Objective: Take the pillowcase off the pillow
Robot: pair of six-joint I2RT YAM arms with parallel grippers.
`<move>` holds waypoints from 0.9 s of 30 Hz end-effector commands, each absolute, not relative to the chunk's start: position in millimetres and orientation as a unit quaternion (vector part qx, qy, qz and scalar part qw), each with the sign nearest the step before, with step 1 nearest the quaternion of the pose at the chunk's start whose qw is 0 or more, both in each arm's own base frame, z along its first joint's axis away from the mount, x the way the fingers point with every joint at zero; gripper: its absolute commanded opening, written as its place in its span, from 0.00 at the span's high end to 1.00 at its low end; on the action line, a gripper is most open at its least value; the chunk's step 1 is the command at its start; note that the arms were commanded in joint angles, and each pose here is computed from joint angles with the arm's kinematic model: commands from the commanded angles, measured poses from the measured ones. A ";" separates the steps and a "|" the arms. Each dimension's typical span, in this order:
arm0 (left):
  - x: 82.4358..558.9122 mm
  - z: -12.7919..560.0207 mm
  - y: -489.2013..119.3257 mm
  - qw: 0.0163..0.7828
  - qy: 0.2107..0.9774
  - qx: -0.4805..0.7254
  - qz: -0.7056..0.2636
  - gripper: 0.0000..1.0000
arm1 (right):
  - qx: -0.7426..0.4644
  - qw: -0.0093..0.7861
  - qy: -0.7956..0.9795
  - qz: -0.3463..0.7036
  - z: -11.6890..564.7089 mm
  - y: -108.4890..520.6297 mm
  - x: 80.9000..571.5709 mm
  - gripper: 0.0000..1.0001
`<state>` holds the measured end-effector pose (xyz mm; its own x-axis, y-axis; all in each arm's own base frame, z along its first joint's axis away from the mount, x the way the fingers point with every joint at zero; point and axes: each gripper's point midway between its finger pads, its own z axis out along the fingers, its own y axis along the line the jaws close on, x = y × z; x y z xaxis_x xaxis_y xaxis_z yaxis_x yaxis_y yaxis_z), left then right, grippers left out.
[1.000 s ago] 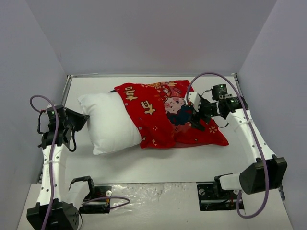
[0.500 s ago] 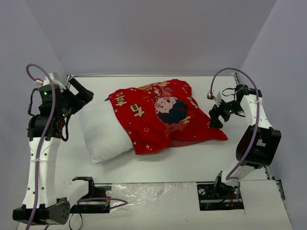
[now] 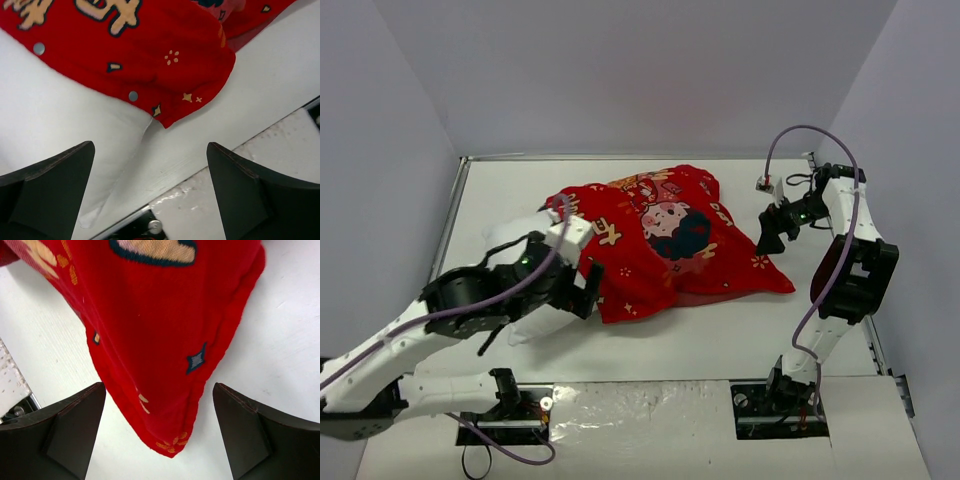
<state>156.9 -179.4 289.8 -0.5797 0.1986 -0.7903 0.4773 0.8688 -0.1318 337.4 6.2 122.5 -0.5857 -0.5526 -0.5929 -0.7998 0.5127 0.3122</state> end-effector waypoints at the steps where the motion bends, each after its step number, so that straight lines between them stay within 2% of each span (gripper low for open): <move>1: 166.0 279.2 -181.4 0.410 0.842 0.351 0.004 0.05 | -0.382 0.219 0.846 0.301 140.3 11.8 339.2 0.16; 2: 165.6 262.9 -177.1 0.371 0.824 0.419 0.086 0.04 | -0.389 0.226 0.846 0.288 142.5 8.7 342.5 0.15; 7: 166.2 228.6 -177.7 0.345 0.799 0.478 0.114 0.03 | -0.397 0.235 0.844 0.274 145.1 5.6 345.7 0.14; 14: 177.2 212.5 -183.0 0.340 0.797 0.483 0.125 0.04 | -0.388 0.246 0.845 0.272 147.3 6.0 357.0 0.13; 21: 191.5 183.9 -182.0 0.283 0.803 0.494 0.174 0.05 | -0.387 0.248 0.847 0.269 145.8 21.1 374.0 0.12; 27: 211.8 173.6 -154.3 0.231 0.809 0.479 0.249 0.04 | -0.378 0.249 0.850 0.268 141.9 31.1 384.9 0.12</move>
<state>200.6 -173.3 158.6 -0.4155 0.8906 -0.1850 0.6937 0.4418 0.5688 379.9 26.2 136.9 -0.5704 -0.5294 -0.6280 -0.7931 0.5537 0.2536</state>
